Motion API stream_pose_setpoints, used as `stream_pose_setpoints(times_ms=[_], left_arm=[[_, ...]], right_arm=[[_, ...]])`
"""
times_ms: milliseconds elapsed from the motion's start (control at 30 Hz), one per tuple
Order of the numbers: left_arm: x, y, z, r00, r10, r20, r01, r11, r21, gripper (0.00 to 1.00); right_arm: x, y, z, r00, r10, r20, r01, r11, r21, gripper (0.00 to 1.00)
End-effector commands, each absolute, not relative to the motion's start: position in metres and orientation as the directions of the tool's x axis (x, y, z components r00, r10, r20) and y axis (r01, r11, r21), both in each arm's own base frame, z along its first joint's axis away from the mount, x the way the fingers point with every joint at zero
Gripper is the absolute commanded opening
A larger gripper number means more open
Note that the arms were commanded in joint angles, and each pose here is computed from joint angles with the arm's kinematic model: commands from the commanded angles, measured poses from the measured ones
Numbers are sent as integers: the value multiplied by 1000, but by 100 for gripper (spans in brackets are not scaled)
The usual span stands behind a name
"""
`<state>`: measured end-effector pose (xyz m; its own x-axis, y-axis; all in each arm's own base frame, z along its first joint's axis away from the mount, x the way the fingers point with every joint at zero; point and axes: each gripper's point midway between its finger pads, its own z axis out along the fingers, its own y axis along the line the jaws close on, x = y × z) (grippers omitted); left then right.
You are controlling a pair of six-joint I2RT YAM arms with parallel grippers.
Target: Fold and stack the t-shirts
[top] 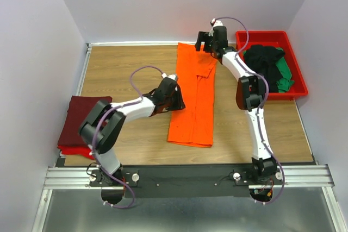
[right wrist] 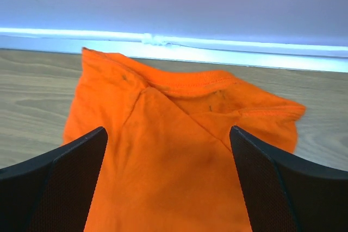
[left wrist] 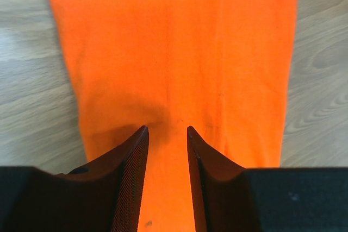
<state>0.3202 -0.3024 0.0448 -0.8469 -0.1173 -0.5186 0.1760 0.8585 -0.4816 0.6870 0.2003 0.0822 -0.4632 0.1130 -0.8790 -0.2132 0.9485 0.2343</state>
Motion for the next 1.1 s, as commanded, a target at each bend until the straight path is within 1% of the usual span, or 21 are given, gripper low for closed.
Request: stream_pose_setpoints(times_ms=[0, 33, 67, 133, 167, 200, 233, 267, 333, 367, 433, 467, 500, 567, 600, 700, 800, 900, 933, 1000, 1067], left_arm=[[323, -280, 82, -792, -198, -577, 143, 860, -491, 43], [321, -275, 83, -790, -212, -576, 129, 860, -494, 42], [319, -267, 89, -775, -232, -587, 106, 869, -483, 41], [306, -256, 81, -785, -243, -570, 77, 875, -479, 40], [302, -251, 86, -776, -257, -576, 71, 872, -484, 40], [294, -243, 77, -787, -262, -559, 43, 880, -474, 38], [288, -240, 74, -792, -262, -551, 37, 881, -471, 38], [283, -237, 78, -787, -266, -556, 35, 881, -472, 38], [269, -225, 66, -800, -269, -536, 1, 893, -450, 37], [259, -221, 62, -803, -276, -529, -12, 894, -449, 37], [247, -214, 57, -806, -294, -514, -45, 896, -442, 37], [242, -213, 53, -812, -291, -505, -47, 896, -441, 37], [231, -214, 47, -827, -274, -491, -38, 899, -436, 37], [220, -217, 42, -841, -255, -478, -27, 901, -432, 37], [215, -218, 39, -847, -244, -472, -21, 903, -429, 39], [204, -227, 35, -862, -199, -466, 19, 906, -423, 43], [195, -229, 27, -878, -162, -451, 38, 915, -402, 45], [192, -225, 21, -882, -163, -442, 22, 923, -385, 45], [190, -223, 17, -889, -157, -431, 15, 929, -370, 45], [190, -225, 16, -895, -146, -422, 20, 931, -363, 45], [190, -228, 14, -901, -125, -415, 35, 934, -356, 43]], right_arm=[[671, 185, 202, -336, 163, -928, -197, 951, 238, 100], [653, 180, 224, -336, 184, -924, -185, 949, 256, 100], [641, 177, 224, -358, 206, -911, -166, 946, 279, 100], [613, 174, 236, -387, 288, -876, -132, 923, 362, 100], [582, 169, 224, -441, 300, -846, -109, 918, 382, 99], [564, 171, 228, -458, 342, -821, -91, 900, 426, 97], [543, 169, 215, -497, 357, -791, -70, 892, 446, 96], [508, 165, 205, -534, 362, -764, -54, 887, 458, 93], [469, 173, 184, -581, 356, -732, -31, 889, 457, 85], [430, 177, 170, -614, 340, -712, -33, 891, 453, 85], [395, 179, 156, -648, 337, -683, -12, 892, 452, 83], [365, 175, 140, -679, 334, -654, 2, 891, 454, 81], [344, 186, 135, -703, 325, -633, -12, 884, 467, 80], [311, 190, 119, -744, 298, -598, -13, 889, 459, 78], [292, 186, 112, -751, 298, -589, 0, 892, 451, 78], [257, 172, 100, -786, 308, -536, 40, 891, 452, 77], [235, 170, 93, -814, 309, -493, 44, 878, 477, 76], [216, 167, 78, -850, 298, -434, 67, 879, 472, 74], [208, 171, 75, -869, 293, -399, 67, 868, 492, 71], [196, 173, 61, -896, 280, -345, 82, 866, 492, 68], [184, 169, 47, -912, 274, -305, 102, 872, 478, 68]])
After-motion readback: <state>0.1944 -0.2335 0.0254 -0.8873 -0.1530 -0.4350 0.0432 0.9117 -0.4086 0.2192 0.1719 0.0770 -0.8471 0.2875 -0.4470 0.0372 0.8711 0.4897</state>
